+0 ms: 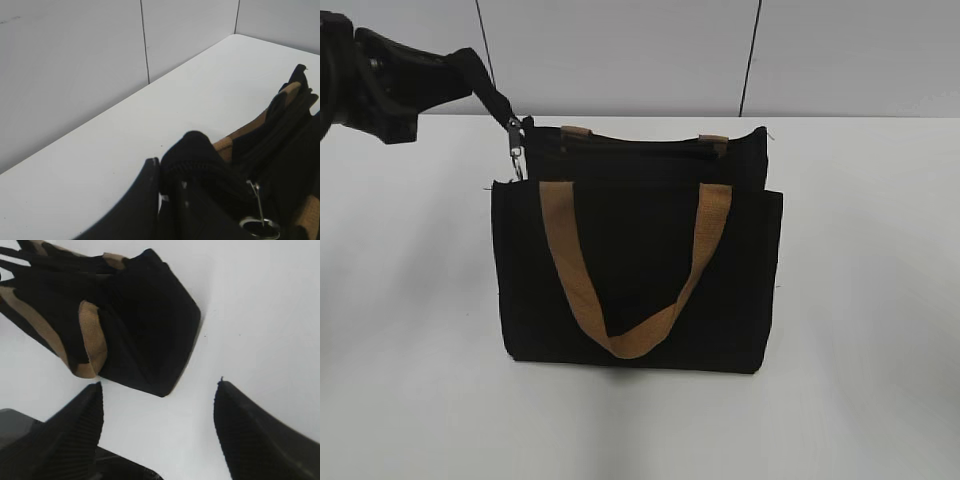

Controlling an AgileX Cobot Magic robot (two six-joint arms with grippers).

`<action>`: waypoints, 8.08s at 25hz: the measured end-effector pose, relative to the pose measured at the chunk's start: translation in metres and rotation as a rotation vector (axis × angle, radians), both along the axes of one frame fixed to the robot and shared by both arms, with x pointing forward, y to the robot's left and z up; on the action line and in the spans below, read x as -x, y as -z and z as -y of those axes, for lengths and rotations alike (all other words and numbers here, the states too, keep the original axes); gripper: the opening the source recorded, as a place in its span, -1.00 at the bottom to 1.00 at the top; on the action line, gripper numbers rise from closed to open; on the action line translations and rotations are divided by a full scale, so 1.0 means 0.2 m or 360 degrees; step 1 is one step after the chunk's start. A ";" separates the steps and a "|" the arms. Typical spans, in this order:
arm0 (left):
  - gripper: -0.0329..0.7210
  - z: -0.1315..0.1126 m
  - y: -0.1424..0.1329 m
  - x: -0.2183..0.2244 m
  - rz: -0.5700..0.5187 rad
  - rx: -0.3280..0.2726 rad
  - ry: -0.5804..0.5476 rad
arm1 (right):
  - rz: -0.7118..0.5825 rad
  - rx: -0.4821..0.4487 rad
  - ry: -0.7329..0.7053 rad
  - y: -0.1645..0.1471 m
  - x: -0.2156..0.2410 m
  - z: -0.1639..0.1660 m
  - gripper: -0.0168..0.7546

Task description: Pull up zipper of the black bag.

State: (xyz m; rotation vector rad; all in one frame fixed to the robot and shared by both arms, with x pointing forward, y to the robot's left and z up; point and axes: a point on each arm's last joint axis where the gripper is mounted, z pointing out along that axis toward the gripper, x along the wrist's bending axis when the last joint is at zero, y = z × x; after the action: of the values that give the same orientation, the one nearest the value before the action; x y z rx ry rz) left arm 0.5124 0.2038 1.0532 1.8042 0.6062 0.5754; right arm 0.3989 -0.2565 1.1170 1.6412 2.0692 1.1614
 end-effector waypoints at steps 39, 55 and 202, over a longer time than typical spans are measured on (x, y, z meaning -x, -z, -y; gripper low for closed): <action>-0.86 0.02 -0.03 0.01 0.0007 0.0115 0.0048 | 0.0031 0.0115 -0.0540 0.40 -0.62 -1.28 -0.21; -0.86 0.03 -0.04 0.02 0.0014 0.0164 0.0090 | -0.0016 -0.0042 -0.0420 0.47 -0.66 -1.32 -0.39; 0.60 -0.05 -0.22 0.87 -0.0818 -0.0718 -0.0346 | -0.0169 0.0666 -0.0754 0.07 0.34 -0.13 0.57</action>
State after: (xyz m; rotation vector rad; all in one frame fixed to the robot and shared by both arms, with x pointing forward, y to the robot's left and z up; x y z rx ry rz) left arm 0.3394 0.2143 1.0962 2.3558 1.0977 0.4087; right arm 0.3303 -0.2311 1.1030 1.0729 2.6350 0.6857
